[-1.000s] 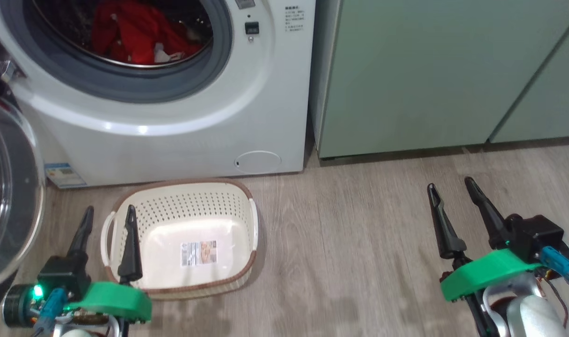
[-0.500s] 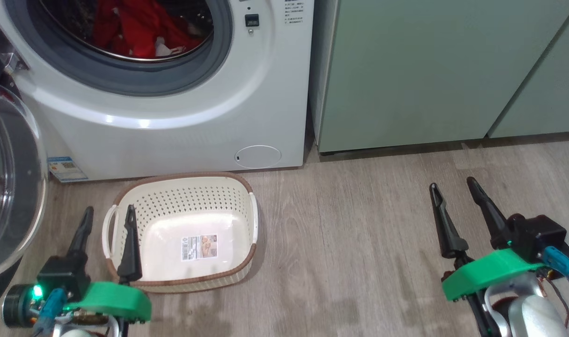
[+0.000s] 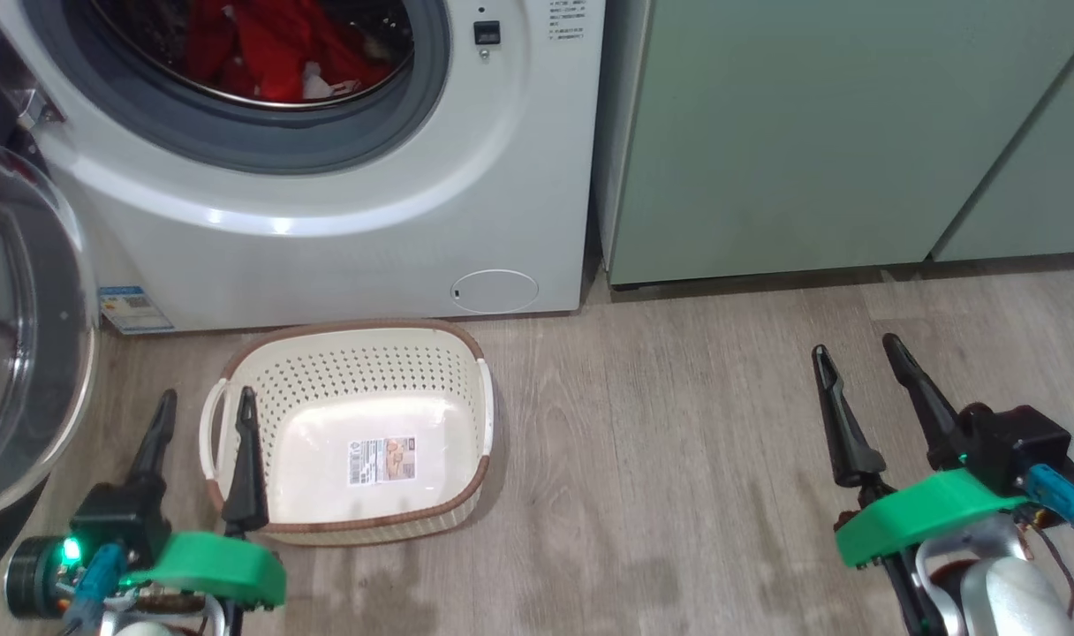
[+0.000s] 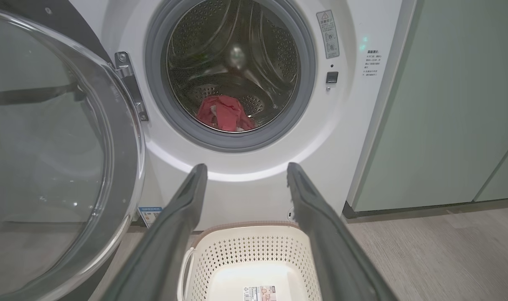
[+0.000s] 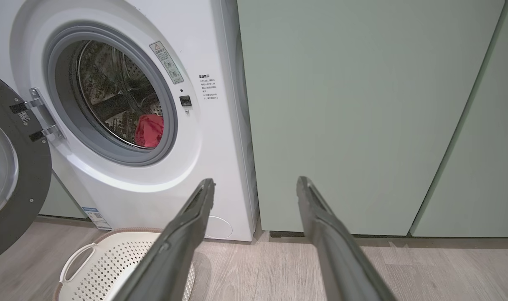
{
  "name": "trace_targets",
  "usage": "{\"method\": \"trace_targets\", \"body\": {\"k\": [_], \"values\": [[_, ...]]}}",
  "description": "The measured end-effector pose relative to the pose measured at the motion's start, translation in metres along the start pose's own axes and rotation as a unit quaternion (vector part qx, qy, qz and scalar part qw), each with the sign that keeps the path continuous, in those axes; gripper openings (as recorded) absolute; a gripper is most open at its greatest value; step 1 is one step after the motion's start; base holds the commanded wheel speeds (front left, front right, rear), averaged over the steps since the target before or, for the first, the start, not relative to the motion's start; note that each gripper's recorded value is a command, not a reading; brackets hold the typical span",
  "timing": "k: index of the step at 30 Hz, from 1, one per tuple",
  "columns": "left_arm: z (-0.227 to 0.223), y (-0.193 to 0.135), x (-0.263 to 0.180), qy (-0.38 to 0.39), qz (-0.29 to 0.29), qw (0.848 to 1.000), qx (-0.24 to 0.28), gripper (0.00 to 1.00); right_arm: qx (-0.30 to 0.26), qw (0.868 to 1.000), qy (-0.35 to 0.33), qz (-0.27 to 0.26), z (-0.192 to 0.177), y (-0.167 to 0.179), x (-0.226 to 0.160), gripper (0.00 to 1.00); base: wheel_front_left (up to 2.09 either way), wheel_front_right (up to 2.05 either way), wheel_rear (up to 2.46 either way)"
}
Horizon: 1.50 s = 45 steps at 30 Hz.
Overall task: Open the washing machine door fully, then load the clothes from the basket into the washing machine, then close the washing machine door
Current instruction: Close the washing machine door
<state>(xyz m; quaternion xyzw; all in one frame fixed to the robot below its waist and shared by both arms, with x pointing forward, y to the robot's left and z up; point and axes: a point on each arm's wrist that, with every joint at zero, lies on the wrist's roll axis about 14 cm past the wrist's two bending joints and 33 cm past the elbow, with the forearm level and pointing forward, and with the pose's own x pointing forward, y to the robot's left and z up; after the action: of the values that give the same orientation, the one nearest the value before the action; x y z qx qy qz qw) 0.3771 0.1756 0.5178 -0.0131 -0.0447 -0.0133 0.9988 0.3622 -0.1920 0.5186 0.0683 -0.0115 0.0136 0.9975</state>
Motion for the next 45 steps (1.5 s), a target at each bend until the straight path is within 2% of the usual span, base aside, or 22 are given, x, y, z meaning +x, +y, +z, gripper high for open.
{"method": "trace_targets", "body": {"k": [8, 13, 21, 34, 45], "values": [[0.004, 0.013, -0.007, -0.004, 0.023, 1.0, 0.004, 1.0, 0.001, 1.0, -0.003, 0.015, 0.002, 0.01, 0.005, 1.0, 0.0, 0.0, 0.0], [0.008, 0.033, -0.018, -0.008, 0.06, 0.998, 0.008, 1.0, 0.001, 0.999, -0.002, 0.044, 0.003, 0.028, 0.015, 1.0, 0.0, 0.0, 0.0], [0.018, 0.079, -0.05, -0.019, 0.144, 0.989, 0.011, 1.0, 0.004, 0.992, 0.003, 0.126, 0.0, 0.084, 0.035, 1.0, 0.0, 0.0, 0.0], [0.033, 0.14, -0.115, -0.036, 0.272, 0.962, 0.015, 1.0, 0.011, 0.969, 0.021, 0.245, -0.011, 0.17, 0.046, 1.0, 0.0, 0.0, 0.0], [0.035, 0.148, -0.127, -0.038, 0.287, 0.957, 0.019, 1.0, 0.013, 0.965, 0.023, 0.26, -0.012, 0.181, 0.046, 1.0, 0.0, 0.0, 0.0]]}}
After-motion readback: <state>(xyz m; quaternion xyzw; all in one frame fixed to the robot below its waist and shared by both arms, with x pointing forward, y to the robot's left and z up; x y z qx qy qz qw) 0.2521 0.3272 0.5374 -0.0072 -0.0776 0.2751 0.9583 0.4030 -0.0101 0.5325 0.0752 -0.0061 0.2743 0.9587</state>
